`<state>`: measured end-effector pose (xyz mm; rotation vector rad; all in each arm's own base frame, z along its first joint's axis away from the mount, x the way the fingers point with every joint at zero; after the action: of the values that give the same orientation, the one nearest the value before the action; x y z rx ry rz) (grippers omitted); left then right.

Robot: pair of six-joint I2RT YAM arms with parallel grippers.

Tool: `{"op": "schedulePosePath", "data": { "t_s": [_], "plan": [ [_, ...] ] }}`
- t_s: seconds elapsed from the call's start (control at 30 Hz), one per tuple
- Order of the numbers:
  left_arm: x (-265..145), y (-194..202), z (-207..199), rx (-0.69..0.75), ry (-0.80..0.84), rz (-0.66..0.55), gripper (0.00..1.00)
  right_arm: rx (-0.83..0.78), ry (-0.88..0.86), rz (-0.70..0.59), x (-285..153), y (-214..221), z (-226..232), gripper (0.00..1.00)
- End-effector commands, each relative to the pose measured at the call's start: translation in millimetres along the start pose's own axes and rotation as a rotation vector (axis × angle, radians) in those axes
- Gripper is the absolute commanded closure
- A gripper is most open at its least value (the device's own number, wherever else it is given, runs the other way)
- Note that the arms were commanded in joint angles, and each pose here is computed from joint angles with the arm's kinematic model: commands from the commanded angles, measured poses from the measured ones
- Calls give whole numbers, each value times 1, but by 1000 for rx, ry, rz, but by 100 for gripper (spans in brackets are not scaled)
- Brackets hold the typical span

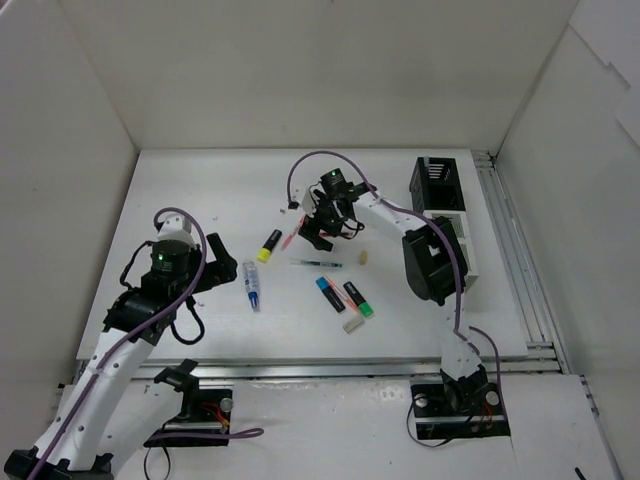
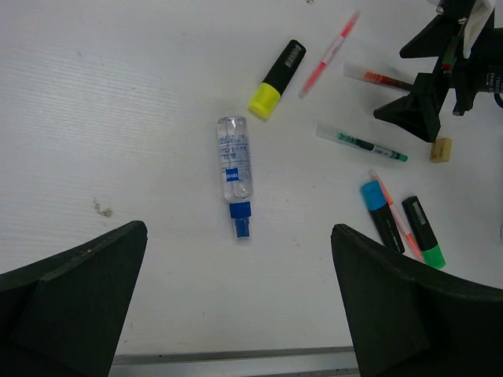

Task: Sort the stationery into containers
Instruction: Pick up the pen from the center of the board.

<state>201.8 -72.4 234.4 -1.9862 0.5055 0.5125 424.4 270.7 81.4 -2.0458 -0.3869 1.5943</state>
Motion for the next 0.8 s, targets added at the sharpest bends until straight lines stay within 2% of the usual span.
{"op": "schedulePosePath", "data": {
  "t_s": [0.0,0.03,0.13,0.23,0.3,0.47,0.57,0.67,0.77],
  "plan": [
    [-3,-17,-10,-16,22,-46,1,-24,36,-3,-13,-14,-15,11],
    [-2,-16,-9,-15,23,-43,1,-16,30,19,-6,-8,-15,13],
    [0,-17,-8,-18,16,-44,1,-13,25,47,1,-6,-14,30],
    [0,-17,-8,-18,17,-45,1,-16,27,56,2,-6,-14,53],
    [-1,-19,-8,-20,16,-60,1,-24,24,58,3,-8,-12,64],
    [-2,-24,-9,-2,25,-84,1,-38,18,76,4,-6,-9,81],
    [-1,-25,-11,5,31,-85,1,-44,11,84,4,-5,-7,83],
    [1,-24,-13,18,43,-66,0,-56,12,100,6,-5,-3,72],
    [3,-22,-13,19,43,-58,1,-76,20,132,11,-4,0,72]
  ]
}}
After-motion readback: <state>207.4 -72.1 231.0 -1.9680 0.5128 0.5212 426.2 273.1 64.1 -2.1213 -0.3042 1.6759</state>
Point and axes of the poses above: each gripper's point midway between its finger pads, its own x axis out along the fingers, its own z axis along the line the jaws close on, y = z × x, the point moved 5 cm from there along -x, back along the fingers, and after that the axes turned 6 degrees about -x, right-handed, at the moved point
